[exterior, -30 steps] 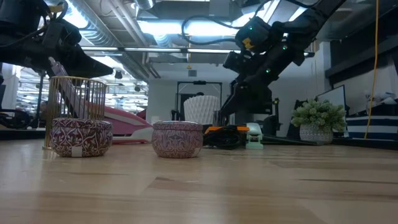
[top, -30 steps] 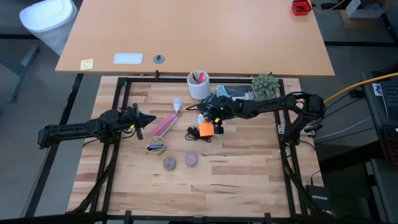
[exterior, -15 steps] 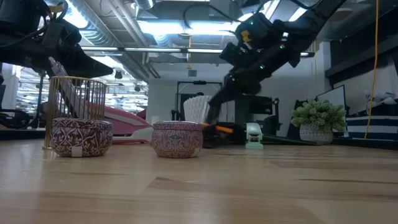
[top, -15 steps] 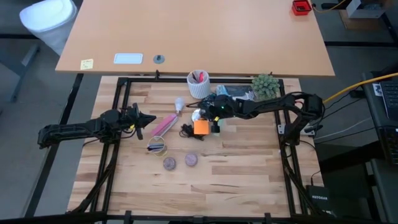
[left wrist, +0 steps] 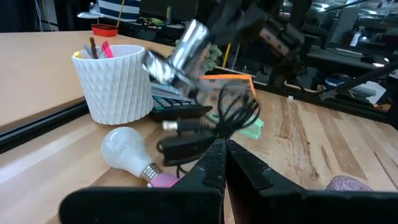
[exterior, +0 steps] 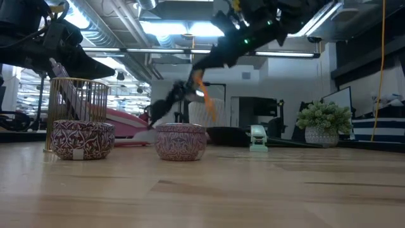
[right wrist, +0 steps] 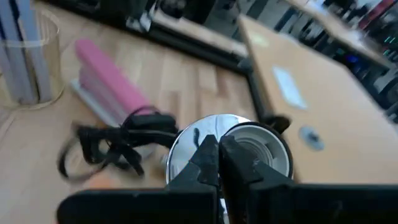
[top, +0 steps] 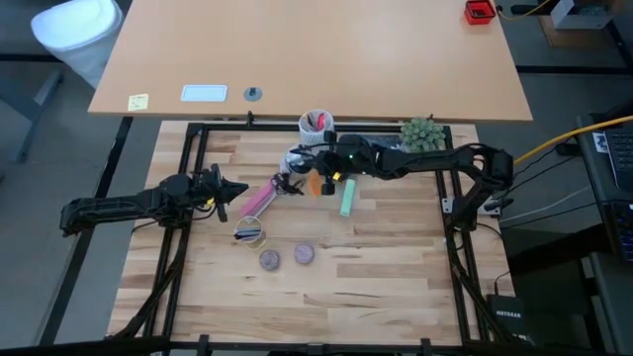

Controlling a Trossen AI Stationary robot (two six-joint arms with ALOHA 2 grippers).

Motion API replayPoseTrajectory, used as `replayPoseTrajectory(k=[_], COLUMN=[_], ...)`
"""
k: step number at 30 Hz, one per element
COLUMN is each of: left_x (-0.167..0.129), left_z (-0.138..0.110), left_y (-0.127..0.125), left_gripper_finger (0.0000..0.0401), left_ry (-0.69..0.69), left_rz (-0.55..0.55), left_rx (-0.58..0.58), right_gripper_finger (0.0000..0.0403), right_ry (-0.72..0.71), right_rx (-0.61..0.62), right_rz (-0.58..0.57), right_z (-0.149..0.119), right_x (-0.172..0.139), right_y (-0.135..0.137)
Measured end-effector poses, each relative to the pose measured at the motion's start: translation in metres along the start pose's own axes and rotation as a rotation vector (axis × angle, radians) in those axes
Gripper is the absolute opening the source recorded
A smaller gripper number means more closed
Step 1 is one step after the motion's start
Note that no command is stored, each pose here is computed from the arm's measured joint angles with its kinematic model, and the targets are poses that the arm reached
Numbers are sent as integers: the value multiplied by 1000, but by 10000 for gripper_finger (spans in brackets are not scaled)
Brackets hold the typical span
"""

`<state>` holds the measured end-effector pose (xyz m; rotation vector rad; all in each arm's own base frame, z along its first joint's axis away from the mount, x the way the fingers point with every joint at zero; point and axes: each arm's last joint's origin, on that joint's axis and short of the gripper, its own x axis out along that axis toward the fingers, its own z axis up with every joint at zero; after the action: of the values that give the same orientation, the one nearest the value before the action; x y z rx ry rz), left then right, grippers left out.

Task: Screw lightbulb
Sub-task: Prepare the silver lamp

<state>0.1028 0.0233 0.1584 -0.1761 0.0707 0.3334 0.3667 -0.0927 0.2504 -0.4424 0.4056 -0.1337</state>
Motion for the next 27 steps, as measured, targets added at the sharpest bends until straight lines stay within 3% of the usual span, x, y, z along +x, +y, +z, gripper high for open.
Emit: replayPoseTrajectory(k=[5,9,20,27], left_x=[0,0,0,0], left_z=[0,0,0,0], left_y=[0,0,0,0], left_gripper_finger=[1,1,1,1], left_ry=[0,0,0,0], left_rz=[0,0,0,0], left_rx=[0,0,0,0], right_gripper_finger=[3,3,2,2], right_ry=[6,61,410,552], right_rx=[-42,-52,-259,-297], right_rz=[-46,2,267,302], right_z=[13,18,37,48], right_x=[-1,-2,-25,-44], right_y=[-8,-5,58,88])
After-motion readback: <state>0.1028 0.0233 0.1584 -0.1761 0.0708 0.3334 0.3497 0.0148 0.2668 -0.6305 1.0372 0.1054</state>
